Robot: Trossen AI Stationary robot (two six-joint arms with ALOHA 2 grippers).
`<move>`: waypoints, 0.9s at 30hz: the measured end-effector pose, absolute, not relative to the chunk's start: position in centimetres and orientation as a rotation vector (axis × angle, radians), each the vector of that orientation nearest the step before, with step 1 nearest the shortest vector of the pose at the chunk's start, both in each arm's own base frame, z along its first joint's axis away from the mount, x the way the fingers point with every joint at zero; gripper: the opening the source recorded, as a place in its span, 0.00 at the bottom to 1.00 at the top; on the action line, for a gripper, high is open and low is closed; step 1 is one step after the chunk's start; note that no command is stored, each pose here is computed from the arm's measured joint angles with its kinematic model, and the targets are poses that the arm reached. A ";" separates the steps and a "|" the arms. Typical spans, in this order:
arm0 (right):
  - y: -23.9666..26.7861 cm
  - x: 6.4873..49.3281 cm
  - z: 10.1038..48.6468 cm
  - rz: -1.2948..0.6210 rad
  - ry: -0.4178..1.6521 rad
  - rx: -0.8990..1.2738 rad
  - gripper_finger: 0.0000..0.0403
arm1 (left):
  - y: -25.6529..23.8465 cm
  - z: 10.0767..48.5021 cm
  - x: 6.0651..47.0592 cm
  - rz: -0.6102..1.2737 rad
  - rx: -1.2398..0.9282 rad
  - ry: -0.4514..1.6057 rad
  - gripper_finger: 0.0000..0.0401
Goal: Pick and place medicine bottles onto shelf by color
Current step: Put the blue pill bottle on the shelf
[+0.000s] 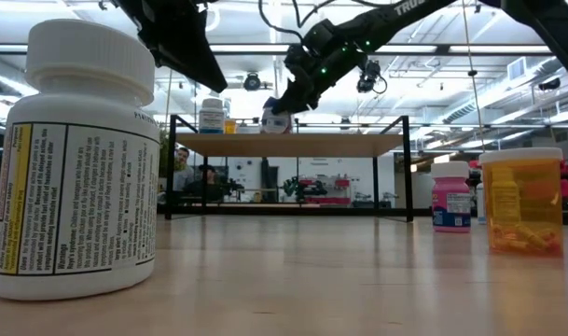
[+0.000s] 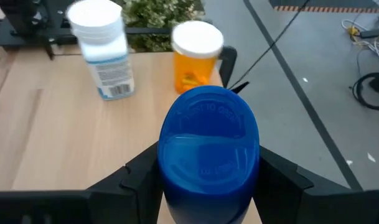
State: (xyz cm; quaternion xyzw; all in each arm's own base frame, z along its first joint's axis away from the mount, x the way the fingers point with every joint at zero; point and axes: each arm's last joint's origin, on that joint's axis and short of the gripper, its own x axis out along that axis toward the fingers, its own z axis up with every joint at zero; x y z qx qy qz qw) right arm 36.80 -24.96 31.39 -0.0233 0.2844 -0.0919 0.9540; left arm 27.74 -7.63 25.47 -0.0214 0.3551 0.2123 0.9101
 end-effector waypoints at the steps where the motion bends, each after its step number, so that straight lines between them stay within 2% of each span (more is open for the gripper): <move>1: -25.2 36.8 31.2 -0.191 0.582 -0.043 0.51 | -7.6 25.5 27.8 0.437 -0.045 0.731 0.15; 16: -25.5 37.2 30.1 -0.163 0.586 -0.002 0.52 | -7.7 25.6 27.8 0.435 -0.051 0.720 0.14; 27: -25.6 37.3 30.2 -0.168 0.574 -0.005 0.67 | -7.7 25.6 27.8 0.437 -0.056 0.720 0.11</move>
